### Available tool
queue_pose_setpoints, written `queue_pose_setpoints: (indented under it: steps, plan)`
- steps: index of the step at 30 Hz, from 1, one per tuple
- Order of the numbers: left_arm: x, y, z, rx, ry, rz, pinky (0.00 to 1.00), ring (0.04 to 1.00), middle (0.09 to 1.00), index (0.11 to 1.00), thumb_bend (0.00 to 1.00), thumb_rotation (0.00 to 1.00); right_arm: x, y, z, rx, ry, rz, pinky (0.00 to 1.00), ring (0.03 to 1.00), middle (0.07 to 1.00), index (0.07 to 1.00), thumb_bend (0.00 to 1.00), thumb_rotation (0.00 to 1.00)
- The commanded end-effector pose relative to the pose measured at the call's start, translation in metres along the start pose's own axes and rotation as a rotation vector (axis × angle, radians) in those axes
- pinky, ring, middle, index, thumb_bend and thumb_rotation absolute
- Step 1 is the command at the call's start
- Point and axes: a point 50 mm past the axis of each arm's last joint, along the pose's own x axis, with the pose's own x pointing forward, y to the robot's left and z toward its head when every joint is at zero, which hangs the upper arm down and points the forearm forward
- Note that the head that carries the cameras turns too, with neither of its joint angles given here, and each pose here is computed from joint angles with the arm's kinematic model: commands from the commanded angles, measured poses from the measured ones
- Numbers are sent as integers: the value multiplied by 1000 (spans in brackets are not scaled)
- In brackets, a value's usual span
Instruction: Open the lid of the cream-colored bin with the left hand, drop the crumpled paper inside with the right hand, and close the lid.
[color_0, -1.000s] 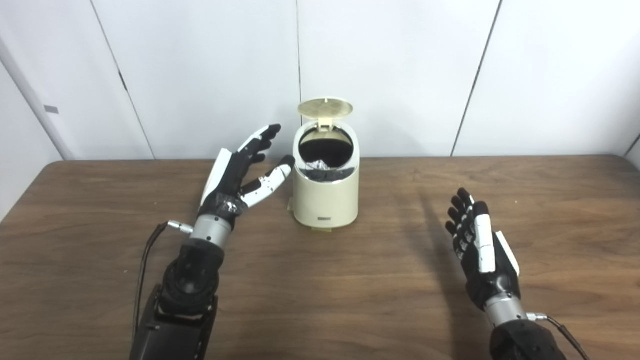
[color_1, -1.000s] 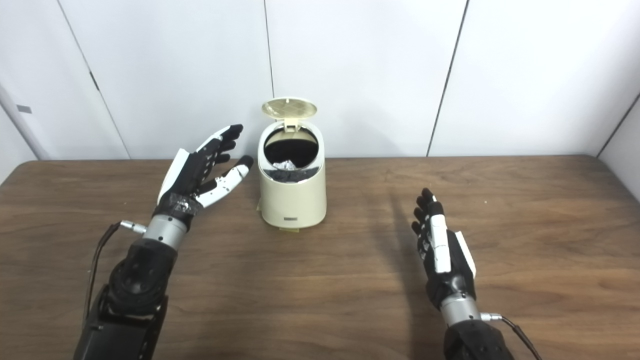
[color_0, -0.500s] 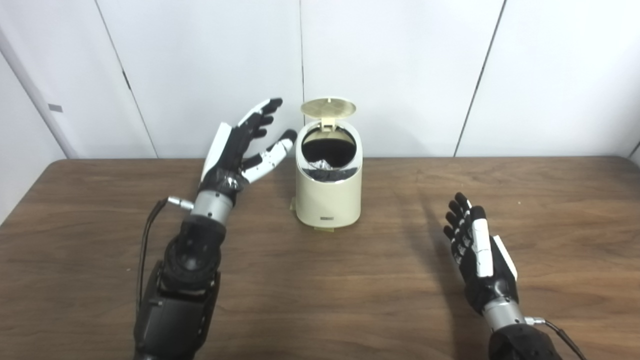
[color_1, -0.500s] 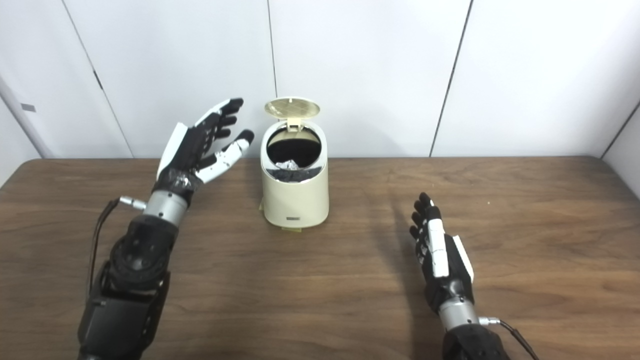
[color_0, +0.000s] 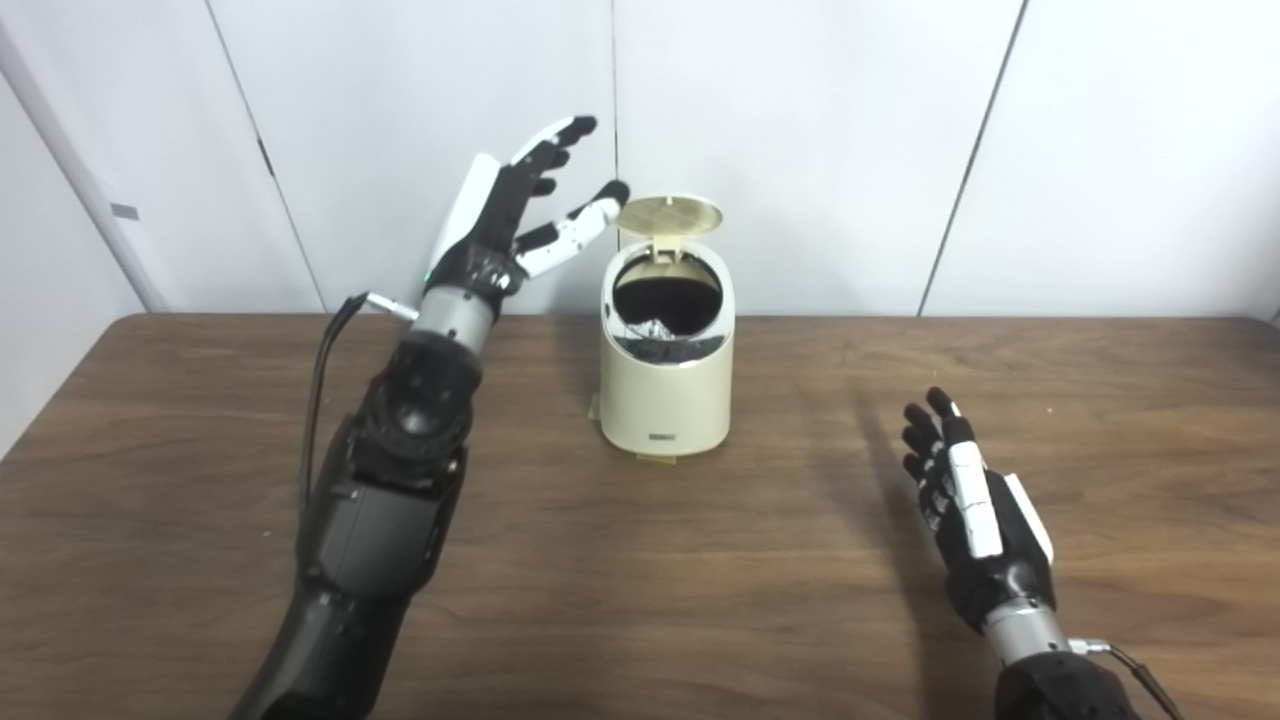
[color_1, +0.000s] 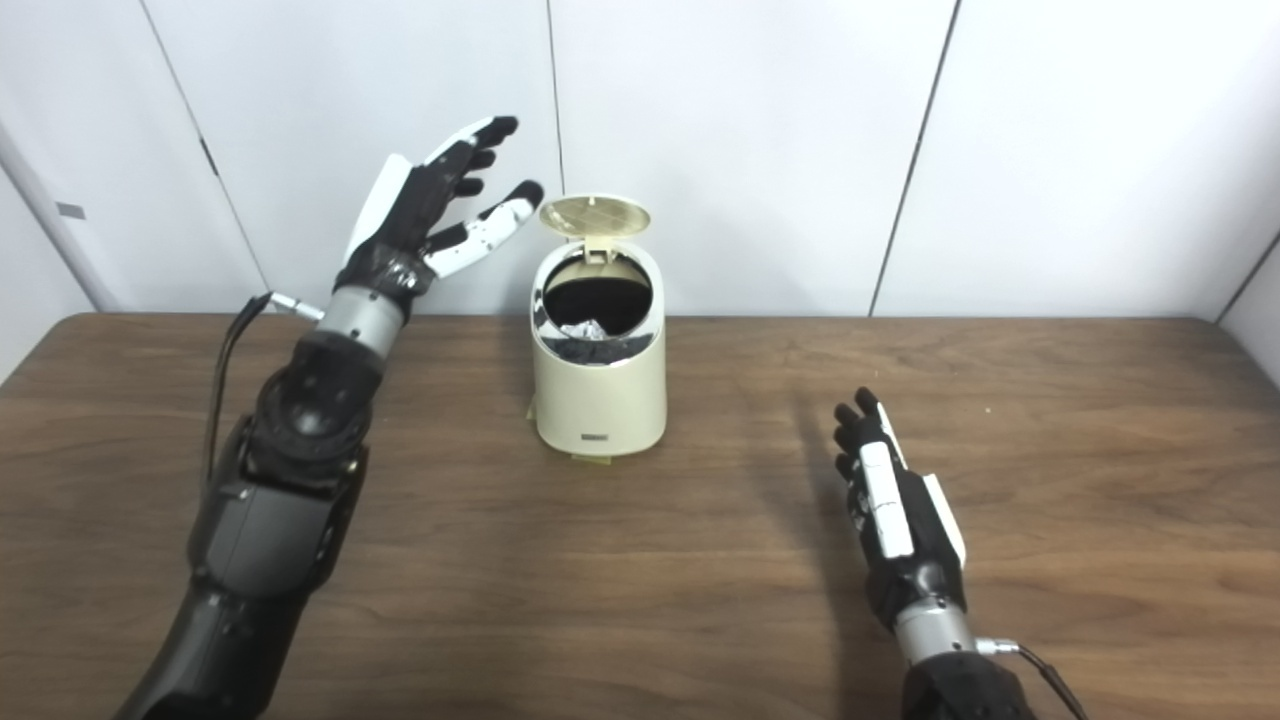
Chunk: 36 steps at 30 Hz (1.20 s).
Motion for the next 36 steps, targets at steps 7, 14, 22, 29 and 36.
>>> queue_pose_setpoints:
  steps: [7, 14, 22, 29, 36]
  plan:
    - [28, 7, 24, 246, -90, -11, 889, 968, 967, 912, 538, 824, 3, 7, 16, -67, -35, 7, 964, 933, 932, 1000, 546, 674]
    - [35, 0, 22, 417, -87, -63, 911, 992, 977, 857, 580, 950, 4, 11, 16, -144, -25, 18, 915, 938, 913, 997, 561, 700]
    - [38, -1, 19, 428, -79, -79, 936, 1000, 960, 722, 536, 1000, 5, 12, 19, -164, -24, 28, 917, 951, 917, 992, 478, 711]
    - [34, -5, 17, 394, -64, -103, 916, 1000, 956, 619, 530, 1000, 8, 16, 19, -214, -30, 20, 828, 899, 903, 983, 447, 673]
    - [26, -12, 15, 405, -68, -116, 920, 987, 923, 607, 514, 915, 9, 18, 17, -215, -27, 5, 824, 902, 897, 978, 466, 865]
